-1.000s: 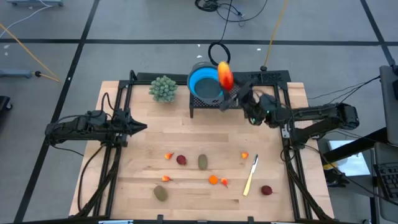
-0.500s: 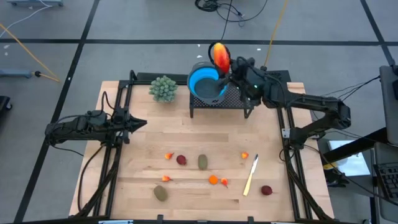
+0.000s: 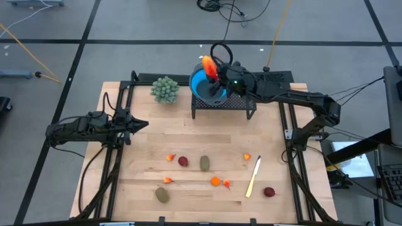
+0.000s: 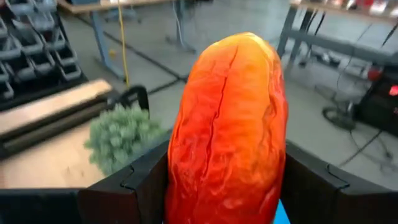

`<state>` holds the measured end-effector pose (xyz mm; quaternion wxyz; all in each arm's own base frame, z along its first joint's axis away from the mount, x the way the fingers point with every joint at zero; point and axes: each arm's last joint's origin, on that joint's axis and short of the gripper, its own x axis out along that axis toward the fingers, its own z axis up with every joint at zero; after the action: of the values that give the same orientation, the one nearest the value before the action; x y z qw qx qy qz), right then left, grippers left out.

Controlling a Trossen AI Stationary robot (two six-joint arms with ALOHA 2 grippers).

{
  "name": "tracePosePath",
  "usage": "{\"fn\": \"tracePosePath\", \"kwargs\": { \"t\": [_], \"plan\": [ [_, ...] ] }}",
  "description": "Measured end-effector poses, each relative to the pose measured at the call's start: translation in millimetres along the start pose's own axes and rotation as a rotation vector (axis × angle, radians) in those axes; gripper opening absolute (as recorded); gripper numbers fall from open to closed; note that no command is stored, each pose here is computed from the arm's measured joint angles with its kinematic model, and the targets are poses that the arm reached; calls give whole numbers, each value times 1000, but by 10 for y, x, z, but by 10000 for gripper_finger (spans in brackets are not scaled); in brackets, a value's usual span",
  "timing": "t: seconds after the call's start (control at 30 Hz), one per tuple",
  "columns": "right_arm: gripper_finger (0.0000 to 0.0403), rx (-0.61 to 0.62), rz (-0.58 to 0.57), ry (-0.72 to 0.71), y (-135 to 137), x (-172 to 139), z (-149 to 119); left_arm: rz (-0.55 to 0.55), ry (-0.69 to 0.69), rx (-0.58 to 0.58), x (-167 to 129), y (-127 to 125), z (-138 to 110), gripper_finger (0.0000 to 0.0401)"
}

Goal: Pick & Place Fruit
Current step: Put the mango into the blue strainer on the shelf

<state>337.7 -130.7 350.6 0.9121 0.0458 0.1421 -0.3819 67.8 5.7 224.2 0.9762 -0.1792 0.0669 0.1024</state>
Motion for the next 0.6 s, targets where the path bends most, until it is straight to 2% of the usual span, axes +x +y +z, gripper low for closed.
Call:
{"fn": "tracePosePath", "kwargs": {
  "t": [0.1,0.2,0.6],
  "plan": [
    [238,-9,-16,78,-15,94,-121,5,-2,0,0,2,0,21],
    [238,-27,22,147,-8,165,-220,6,-2,0,0,2,0,21],
    [238,-59,58,243,8,201,-343,7,-2,6,0,2,0,21]
  ]
}}
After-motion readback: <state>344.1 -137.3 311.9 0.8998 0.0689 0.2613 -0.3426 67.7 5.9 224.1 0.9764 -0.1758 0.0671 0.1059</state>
